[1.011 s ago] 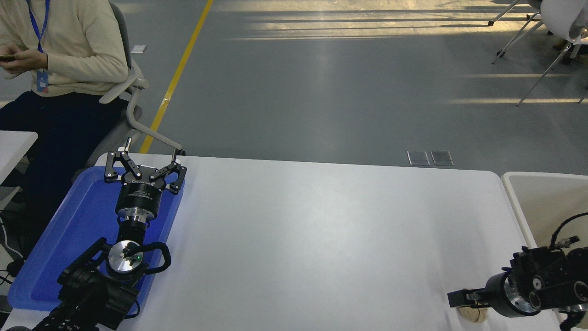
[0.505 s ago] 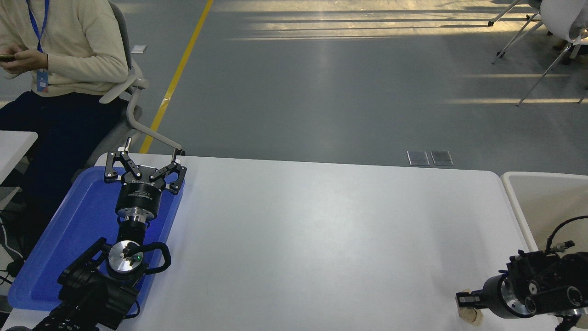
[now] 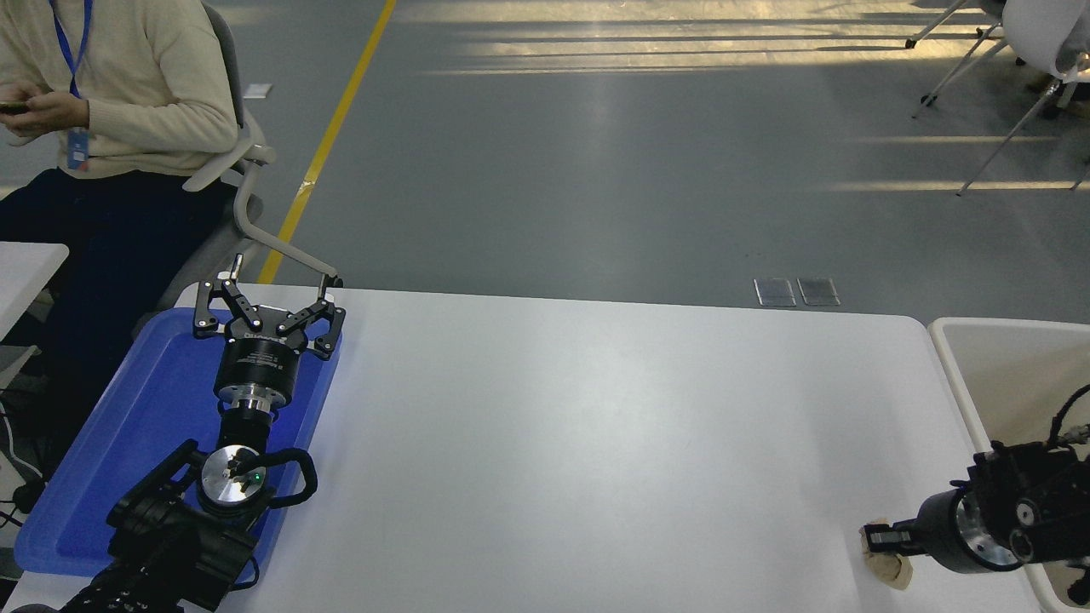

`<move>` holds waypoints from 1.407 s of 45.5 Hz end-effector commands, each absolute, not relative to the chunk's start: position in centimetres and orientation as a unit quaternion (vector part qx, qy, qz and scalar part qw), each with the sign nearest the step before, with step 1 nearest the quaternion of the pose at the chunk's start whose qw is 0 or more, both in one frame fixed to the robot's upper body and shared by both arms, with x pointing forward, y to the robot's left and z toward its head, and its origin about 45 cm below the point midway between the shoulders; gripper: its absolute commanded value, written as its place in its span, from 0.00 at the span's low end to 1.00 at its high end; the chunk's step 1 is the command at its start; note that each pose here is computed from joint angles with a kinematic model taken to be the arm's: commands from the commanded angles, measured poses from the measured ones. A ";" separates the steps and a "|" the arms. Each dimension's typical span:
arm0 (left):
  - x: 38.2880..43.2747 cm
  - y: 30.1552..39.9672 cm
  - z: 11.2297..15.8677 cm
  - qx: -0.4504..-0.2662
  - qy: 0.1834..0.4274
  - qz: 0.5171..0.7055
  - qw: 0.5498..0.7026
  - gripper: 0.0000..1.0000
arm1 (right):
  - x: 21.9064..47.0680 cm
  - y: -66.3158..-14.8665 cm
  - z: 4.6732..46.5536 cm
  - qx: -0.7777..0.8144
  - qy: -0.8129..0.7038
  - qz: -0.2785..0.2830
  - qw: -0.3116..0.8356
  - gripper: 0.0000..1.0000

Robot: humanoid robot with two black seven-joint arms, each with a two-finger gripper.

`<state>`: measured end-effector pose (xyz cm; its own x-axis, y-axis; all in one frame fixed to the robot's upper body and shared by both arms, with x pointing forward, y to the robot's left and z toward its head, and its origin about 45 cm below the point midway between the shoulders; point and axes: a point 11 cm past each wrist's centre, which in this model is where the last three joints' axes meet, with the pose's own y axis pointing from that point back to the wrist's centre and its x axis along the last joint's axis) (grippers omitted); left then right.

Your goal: Pick up paper ball place in dustbin

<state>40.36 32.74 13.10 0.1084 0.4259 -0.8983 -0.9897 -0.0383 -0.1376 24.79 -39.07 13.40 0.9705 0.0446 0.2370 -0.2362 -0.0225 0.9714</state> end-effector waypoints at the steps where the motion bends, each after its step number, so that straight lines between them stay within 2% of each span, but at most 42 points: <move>1: 40.36 32.73 13.10 -0.427 0.330 0.580 0.610 1.00 | 26.6 -39.1 20.3 0.697 -0.066 0.125 0.703 0.00; 14: 40.36 32.73 13.10 -0.427 0.330 0.580 0.610 1.00 | 28.8 -38.0 29.8 0.681 -0.059 0.139 0.717 0.00; 26: 40.36 32.73 13.10 -0.427 0.330 0.580 0.610 1.00 | 29.9 -36.5 35.8 0.674 -0.056 0.151 0.721 0.00; 57: 40.36 32.73 13.10 -0.427 0.330 0.580 0.610 1.00 | 29.7 -36.2 37.2 0.672 -0.050 0.144 0.724 0.00; 64: 40.36 32.74 13.09 -0.427 0.330 0.581 0.610 1.00 | 29.3 -37.8 36.9 0.659 -0.053 0.130 0.739 0.00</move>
<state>40.36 32.73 13.10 0.1081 0.4263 -0.8981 -0.9898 -0.0380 -0.1372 29.75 -36.39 36.95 0.9535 0.1400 0.2671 -0.2772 0.0588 0.9590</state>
